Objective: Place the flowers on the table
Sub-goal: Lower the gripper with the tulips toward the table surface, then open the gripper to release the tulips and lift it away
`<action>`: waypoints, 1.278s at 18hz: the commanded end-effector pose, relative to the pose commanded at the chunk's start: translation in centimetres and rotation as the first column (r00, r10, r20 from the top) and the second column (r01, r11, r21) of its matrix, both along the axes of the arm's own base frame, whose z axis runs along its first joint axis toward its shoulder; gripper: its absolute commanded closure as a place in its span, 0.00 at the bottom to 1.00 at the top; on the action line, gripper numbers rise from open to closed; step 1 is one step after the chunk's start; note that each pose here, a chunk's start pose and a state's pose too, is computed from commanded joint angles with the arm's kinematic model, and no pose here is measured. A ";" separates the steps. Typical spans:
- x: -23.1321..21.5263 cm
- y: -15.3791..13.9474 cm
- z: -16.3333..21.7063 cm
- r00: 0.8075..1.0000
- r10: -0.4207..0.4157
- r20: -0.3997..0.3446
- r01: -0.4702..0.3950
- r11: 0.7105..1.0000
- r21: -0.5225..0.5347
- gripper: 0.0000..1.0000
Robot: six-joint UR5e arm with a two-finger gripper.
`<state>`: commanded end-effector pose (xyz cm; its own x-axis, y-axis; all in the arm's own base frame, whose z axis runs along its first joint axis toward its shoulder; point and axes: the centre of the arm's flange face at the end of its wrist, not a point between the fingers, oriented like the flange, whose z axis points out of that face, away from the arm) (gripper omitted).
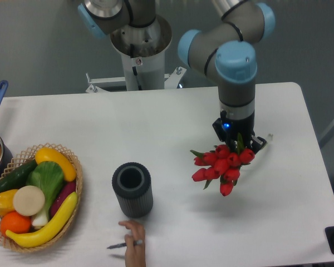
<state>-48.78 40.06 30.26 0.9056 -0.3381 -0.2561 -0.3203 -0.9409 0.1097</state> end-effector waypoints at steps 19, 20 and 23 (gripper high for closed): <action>-7.1 -3.3 3.0 0.998 0.050 0.042 -0.060 0.962 0.265 0.00; -7.5 -4.2 3.9 0.998 0.058 0.035 -0.066 0.955 0.288 0.00; -7.8 -5.2 4.7 1.000 0.019 0.019 -0.024 0.960 0.281 0.00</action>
<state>-56.55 34.82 35.00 0.9167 -0.2352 -0.3230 -0.2993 -0.9398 -0.1649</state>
